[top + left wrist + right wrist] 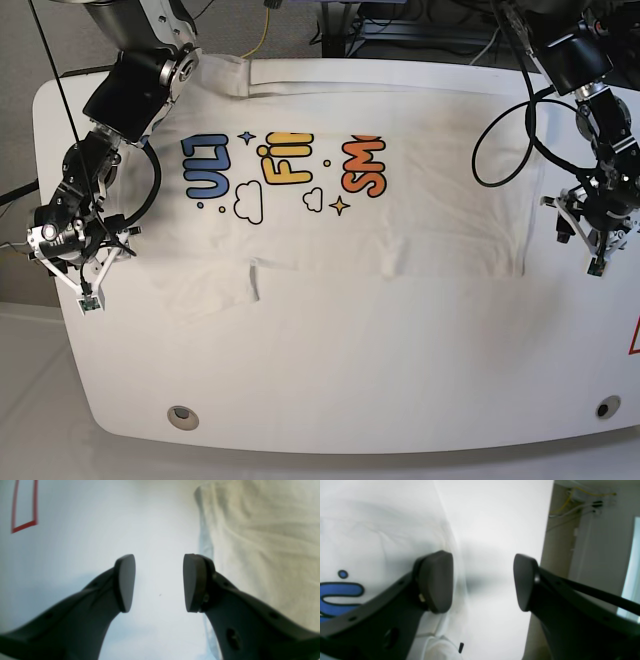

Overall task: Fold the T-shirt properly
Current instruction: 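Move both grippers outward to the shirt's side edges near the hem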

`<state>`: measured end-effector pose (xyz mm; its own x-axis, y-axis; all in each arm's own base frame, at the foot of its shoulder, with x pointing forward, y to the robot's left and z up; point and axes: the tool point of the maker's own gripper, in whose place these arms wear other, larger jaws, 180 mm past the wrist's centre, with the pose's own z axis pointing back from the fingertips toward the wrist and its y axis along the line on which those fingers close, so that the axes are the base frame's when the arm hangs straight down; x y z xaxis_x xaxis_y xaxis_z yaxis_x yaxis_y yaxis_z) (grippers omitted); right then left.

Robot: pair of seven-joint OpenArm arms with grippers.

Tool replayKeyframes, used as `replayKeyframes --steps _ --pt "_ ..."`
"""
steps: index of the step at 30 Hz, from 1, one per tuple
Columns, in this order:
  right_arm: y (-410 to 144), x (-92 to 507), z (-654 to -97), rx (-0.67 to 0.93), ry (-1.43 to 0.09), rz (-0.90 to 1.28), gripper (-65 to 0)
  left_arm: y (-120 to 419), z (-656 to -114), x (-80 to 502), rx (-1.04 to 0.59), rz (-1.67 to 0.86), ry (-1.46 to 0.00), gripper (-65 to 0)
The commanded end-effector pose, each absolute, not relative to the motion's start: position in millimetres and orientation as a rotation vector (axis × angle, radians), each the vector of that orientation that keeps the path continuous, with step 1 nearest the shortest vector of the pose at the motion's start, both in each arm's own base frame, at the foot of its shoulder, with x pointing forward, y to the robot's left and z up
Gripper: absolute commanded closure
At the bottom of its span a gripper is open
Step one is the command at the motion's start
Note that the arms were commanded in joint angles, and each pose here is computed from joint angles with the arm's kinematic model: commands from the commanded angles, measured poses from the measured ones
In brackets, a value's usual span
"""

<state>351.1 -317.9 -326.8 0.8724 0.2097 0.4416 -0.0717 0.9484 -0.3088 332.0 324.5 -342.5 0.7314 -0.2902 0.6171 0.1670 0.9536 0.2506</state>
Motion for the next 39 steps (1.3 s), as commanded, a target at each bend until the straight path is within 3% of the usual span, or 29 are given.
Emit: replayKeyframes --steps 1,19,39 --pt "-323.4 364.6 -315.3 -0.290 -0.528 0.138 -39.2 341.7 -333.7 337.8 0.208 -0.238 -0.699 -29.5" --pt "-326.1 373.5 -347.6 -0.159 -0.507 0.068 -39.2 353.1 -369.1 342.5 0.111 -0.159 -0.587 -29.5" --pt "-321.3 366.6 -378.1 -0.073 -0.476 0.022 -39.1 337.8 -377.0 349.4 0.064 -0.152 -0.594 -29.5"
